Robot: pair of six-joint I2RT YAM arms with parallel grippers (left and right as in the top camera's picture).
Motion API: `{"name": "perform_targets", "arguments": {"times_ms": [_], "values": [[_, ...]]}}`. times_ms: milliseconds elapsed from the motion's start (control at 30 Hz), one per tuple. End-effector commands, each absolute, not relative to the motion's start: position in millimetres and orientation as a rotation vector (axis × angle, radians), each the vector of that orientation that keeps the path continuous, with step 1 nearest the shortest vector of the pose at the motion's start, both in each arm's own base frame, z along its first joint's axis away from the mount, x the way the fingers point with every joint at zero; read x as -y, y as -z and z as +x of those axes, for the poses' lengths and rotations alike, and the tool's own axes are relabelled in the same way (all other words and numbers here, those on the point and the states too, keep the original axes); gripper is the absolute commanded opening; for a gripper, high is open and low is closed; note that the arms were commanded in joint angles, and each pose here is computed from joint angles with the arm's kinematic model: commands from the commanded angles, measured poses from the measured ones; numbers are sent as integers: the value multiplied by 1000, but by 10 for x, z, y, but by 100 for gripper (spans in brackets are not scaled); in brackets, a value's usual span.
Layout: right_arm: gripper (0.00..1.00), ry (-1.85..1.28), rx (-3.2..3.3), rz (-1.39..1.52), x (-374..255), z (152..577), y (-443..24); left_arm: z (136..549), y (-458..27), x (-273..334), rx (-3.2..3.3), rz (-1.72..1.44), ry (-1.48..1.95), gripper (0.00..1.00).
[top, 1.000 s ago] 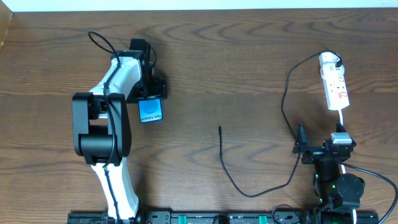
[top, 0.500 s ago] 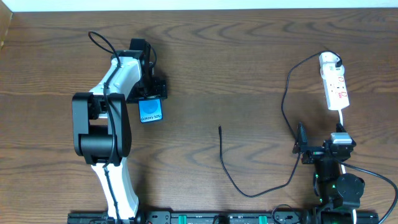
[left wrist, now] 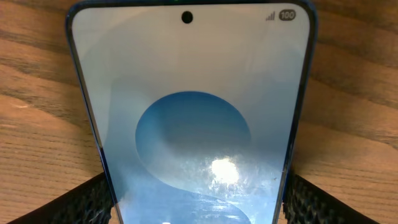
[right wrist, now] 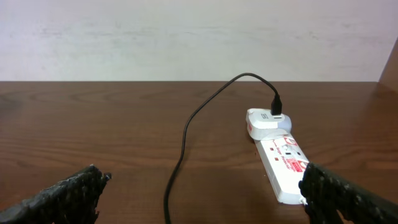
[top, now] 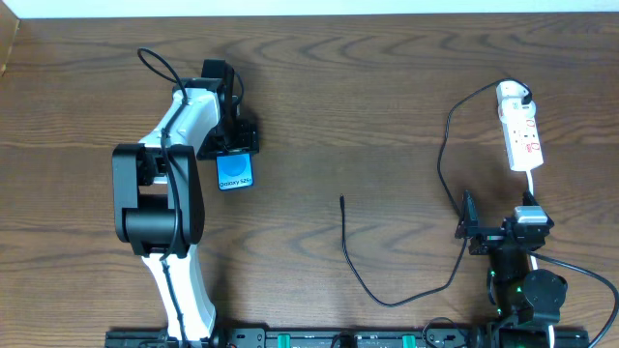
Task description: Plug charger to phone and switch on socket
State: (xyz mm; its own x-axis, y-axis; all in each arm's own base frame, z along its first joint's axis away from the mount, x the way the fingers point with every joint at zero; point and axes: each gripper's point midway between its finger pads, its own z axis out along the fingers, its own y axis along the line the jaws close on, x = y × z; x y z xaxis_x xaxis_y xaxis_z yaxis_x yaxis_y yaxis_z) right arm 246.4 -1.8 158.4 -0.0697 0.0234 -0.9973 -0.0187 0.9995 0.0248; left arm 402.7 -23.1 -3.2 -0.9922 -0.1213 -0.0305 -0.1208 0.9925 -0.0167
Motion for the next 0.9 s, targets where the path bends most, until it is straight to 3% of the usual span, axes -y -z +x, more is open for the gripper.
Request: {"name": "perform_targets", "arguments": {"times_ms": [0,867], "values": [[99,-42,-1640,12,13,2461,-1579,3870,228,165,-3165,-189,-28,83],[99,-42,-1641,12,13,2461,-1578,3766,364,161,-3178,-190,-30,81]]}}
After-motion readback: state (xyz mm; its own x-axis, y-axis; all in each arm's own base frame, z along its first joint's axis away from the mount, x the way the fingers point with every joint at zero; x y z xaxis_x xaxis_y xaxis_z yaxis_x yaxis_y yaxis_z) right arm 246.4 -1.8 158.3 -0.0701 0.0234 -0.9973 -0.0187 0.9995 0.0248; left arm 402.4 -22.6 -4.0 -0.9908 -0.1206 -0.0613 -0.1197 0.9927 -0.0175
